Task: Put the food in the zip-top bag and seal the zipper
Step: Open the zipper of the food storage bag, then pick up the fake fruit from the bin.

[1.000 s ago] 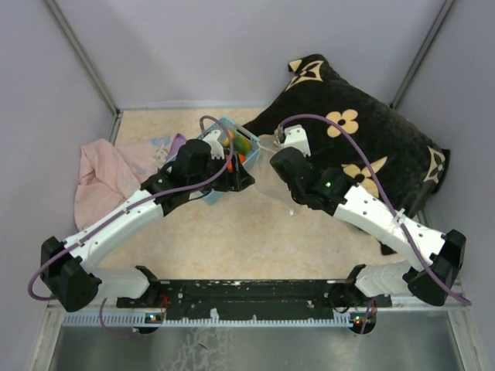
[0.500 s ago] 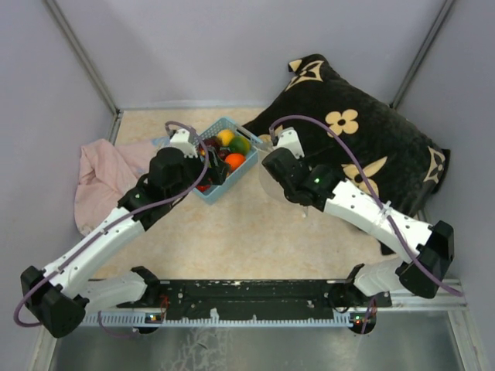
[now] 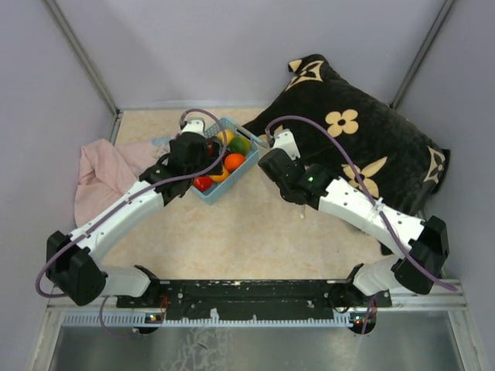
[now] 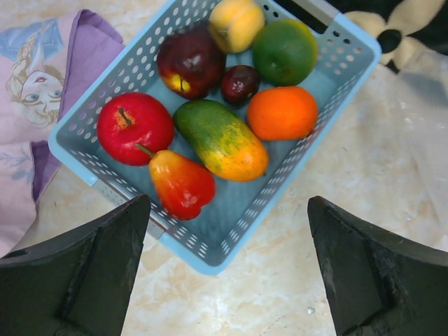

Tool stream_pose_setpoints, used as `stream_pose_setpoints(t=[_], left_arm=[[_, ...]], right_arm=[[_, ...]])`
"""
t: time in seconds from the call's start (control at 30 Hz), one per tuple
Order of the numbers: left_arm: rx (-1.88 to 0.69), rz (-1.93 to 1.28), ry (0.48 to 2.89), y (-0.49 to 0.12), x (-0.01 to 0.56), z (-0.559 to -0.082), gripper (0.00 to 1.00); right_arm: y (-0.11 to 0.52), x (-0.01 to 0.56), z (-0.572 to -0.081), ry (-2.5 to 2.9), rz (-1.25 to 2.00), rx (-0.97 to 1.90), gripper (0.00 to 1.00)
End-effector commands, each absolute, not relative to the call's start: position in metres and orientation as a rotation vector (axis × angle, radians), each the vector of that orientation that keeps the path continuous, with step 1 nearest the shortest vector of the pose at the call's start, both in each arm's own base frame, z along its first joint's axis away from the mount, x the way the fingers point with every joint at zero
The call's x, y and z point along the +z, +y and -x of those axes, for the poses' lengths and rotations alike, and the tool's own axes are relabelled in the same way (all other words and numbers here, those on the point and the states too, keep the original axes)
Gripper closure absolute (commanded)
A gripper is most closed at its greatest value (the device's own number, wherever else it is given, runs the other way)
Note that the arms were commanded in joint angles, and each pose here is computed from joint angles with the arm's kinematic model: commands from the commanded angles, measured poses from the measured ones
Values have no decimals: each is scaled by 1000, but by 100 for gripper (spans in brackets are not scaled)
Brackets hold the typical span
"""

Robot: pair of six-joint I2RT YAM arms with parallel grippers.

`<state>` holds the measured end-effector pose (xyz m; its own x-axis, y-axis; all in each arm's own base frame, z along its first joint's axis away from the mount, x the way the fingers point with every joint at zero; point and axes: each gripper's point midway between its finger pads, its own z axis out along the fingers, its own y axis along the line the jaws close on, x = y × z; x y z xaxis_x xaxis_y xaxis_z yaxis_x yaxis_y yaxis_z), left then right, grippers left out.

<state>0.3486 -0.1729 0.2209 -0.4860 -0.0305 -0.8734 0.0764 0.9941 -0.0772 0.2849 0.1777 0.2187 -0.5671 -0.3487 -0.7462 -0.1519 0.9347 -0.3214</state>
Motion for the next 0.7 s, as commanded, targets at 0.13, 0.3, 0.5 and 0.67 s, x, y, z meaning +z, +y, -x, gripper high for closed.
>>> stream_pose_setpoints(t=[0.13, 0.3, 0.5, 0.67], left_arm=[[-162, 175, 2240, -151, 183, -364, 0], [-227, 344, 2305, -146, 153, -367, 0], [-159, 443, 2378, -142, 130, -374, 12], [-76, 487, 2442, -138, 112, -375, 21]], right_arm=[[193, 233, -294, 2152, 320, -198, 100], [205, 234, -298, 2147, 327, -153, 100], [216, 229, -301, 2149, 338, -106, 100], [220, 224, -302, 2161, 345, -98, 100]])
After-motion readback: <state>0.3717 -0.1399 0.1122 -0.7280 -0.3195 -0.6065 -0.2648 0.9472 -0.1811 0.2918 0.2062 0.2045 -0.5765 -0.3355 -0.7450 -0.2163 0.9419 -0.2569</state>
